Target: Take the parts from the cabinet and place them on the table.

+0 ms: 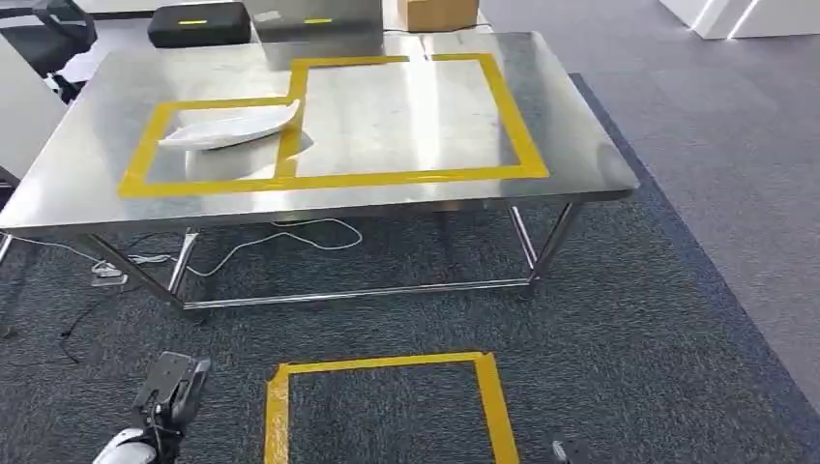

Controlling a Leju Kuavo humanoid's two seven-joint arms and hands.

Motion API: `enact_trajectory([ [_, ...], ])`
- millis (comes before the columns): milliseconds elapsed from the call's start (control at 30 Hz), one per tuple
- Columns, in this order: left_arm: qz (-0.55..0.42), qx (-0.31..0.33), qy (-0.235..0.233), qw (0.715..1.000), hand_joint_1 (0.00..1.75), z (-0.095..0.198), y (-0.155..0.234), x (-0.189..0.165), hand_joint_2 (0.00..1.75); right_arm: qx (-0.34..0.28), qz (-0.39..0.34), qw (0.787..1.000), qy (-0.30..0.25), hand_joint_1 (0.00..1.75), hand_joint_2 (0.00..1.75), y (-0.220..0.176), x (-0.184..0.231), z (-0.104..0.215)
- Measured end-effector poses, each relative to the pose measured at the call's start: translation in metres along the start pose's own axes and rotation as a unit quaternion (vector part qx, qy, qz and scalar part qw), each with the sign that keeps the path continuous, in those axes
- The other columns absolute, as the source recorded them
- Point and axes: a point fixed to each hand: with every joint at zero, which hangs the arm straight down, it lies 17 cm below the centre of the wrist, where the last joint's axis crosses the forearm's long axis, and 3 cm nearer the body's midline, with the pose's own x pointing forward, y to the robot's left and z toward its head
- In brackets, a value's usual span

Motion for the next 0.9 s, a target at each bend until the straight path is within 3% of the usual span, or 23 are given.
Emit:
enact_trajectory([
  [267, 0.039, -0.014, 0.104, 0.994, 0.00, 0.033, -0.026, -0.087, 1.75, -0.013, -0.021, 1.000, -0.002, 0.00, 1.75, -0.010, 0.003, -0.001],
  [300, 0.042, -0.015, 0.120, 0.992, 0.00, 0.039, -0.028, -0.099, 0.00, -0.016, -0.023, 1.000, -0.006, 0.00, 0.00, -0.013, 0.007, -0.002],
  [500, 0.054, -0.024, 0.177, 0.982, 0.00, 0.067, -0.043, -0.142, 0.00, -0.036, -0.038, 0.999, -0.008, 0.00, 0.00, -0.035, 0.010, -0.003],
  [900, 0.070, -0.025, 0.184, 0.980, 0.00, 0.060, -0.044, -0.132, 0.00, -0.019, -0.048, 0.997, 0.063, 0.00, 0.00, -0.022, -0.073, 0.015],
])
